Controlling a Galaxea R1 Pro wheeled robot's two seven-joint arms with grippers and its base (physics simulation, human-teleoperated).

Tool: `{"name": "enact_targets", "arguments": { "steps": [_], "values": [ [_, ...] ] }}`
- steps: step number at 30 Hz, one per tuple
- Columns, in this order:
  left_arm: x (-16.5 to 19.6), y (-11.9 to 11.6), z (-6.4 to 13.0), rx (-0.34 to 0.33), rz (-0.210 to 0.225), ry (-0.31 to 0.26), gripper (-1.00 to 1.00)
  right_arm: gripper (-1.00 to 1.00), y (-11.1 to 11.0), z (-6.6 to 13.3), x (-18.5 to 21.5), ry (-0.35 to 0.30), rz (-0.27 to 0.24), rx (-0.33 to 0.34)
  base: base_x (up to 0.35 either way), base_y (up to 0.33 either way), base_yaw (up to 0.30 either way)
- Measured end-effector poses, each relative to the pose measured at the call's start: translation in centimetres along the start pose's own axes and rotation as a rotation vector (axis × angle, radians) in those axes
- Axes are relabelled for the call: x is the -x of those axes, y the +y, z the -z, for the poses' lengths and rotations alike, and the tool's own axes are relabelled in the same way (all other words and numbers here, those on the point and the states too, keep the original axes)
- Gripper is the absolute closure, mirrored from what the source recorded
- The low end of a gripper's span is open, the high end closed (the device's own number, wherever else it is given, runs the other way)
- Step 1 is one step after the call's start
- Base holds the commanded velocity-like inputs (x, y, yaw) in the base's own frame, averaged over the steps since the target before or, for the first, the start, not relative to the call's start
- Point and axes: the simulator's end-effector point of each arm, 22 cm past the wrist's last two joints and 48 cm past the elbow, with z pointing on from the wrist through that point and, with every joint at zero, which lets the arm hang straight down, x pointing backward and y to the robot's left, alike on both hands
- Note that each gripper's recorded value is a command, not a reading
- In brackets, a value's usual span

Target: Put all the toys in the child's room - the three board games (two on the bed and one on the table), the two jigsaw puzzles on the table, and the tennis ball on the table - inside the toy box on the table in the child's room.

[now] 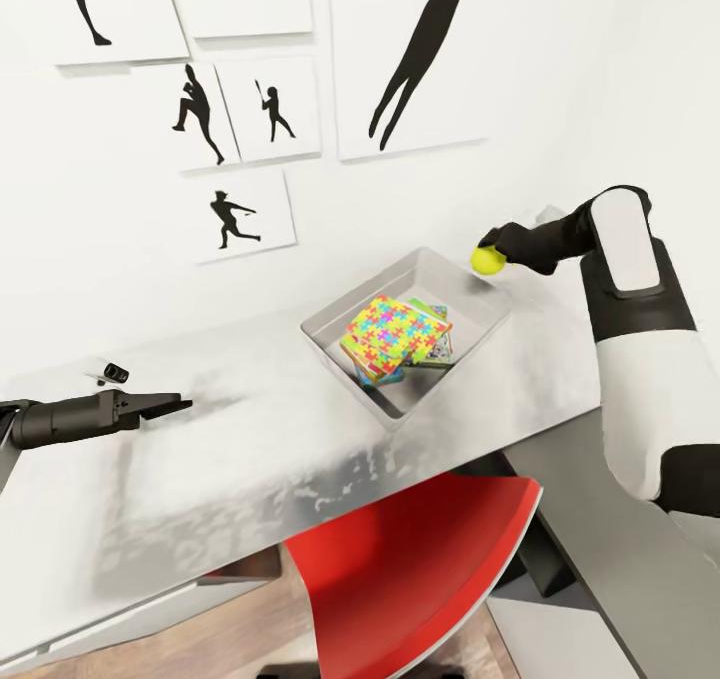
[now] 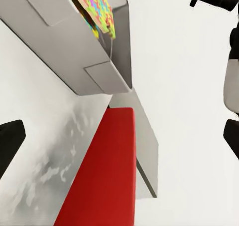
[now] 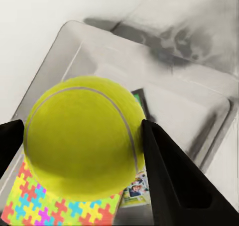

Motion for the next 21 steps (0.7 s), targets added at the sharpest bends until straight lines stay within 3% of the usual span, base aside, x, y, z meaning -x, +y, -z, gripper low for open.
{"name": "enact_targets", "arguments": {
  "steps": [2,7,11,21],
  "values": [
    [0.0,-0.1,0.0,0.000,-0.002,0.000,-1.00,1.00,1.5,-1.0,-1.6,0.053,0.035,-0.051,0.000,0.000,0.000],
    [0.3,-0.6,0.2,-0.002,-0.011,-0.005,-1.00,1.00,1.6,-2.5,-3.9,0.130,0.071,-0.132,0.000,0.000,0.000],
    [0.4,-0.9,0.3,-0.004,-0.018,-0.008,-1.00,1.00,0.7,-2.4,-3.8,0.122,0.099,-0.188,0.000,0.000,0.000],
    [0.7,-1.8,0.4,-0.009,-0.032,-0.013,-1.00,1.00,1.5,-1.4,-3.3,0.104,0.127,-0.208,0.000,0.000,0.000]
  ]
}}
